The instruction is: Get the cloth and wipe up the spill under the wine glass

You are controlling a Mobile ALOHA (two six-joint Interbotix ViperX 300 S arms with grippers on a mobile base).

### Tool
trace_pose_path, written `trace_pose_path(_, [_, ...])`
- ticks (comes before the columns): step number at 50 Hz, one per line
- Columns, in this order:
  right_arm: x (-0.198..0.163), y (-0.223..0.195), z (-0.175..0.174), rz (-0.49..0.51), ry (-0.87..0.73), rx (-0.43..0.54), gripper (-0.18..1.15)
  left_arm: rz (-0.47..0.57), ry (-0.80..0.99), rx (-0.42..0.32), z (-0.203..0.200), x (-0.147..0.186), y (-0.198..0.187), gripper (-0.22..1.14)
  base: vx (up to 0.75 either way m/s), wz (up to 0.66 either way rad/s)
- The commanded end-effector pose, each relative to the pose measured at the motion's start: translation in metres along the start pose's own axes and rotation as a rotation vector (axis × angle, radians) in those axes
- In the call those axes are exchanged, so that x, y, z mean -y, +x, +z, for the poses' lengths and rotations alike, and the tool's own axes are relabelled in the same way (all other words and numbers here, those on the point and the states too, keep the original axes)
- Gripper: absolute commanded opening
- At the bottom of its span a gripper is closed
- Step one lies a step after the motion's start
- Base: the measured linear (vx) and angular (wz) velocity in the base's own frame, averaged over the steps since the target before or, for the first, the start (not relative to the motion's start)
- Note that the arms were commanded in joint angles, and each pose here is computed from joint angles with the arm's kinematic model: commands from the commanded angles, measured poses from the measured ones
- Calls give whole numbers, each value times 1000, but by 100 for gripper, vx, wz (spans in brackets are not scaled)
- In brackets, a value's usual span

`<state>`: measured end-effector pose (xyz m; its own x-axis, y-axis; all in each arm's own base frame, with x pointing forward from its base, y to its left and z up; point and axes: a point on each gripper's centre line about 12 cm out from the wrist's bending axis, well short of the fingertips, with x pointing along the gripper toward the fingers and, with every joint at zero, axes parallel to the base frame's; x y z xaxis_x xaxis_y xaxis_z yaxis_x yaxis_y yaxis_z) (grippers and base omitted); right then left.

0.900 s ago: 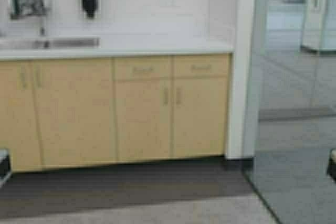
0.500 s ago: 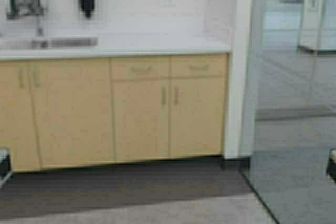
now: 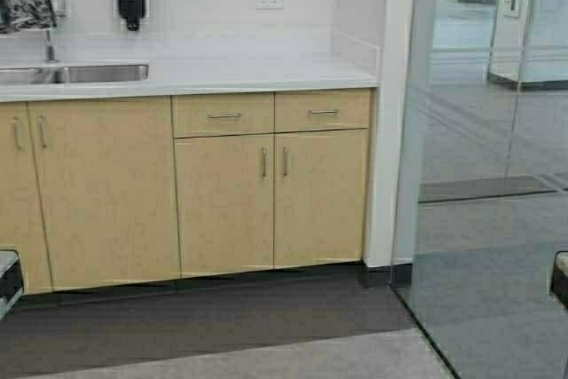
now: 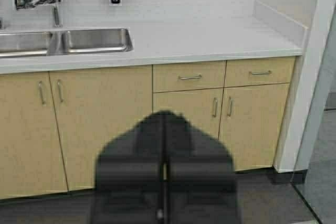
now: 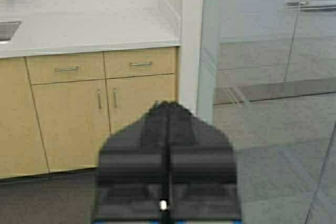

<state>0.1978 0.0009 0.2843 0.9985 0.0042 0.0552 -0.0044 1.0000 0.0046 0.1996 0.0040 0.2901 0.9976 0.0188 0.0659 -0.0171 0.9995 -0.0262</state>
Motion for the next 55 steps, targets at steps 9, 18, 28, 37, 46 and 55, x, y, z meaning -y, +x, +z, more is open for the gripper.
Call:
trace_pose_path(9, [0, 3, 11, 2, 8, 32, 5, 0, 2, 23, 7, 0, 0, 3, 21, -9])
trace_pose_path(18, [0, 3, 11, 2, 8, 40, 5, 1, 5, 8, -1, 0, -1, 3, 27, -4])
trace_pose_path(28, [0, 7, 8, 2, 8, 35, 5, 1, 8, -2, -5, 0, -2, 3, 29, 3])
trace_pose_path(37, [-1, 13, 7, 7, 18, 34, 5, 2, 11, 6, -6, -1, -1, 3, 31, 12])
trace_pose_path(46, [-1, 12, 8, 11, 9, 38, 5, 11, 10, 2, -8, -3, -1, 3, 37, 23])
trace_pose_path(55, [-3, 11, 7, 17, 16, 38, 5, 12, -1, -7, -12, -3, -2, 3, 42, 22])
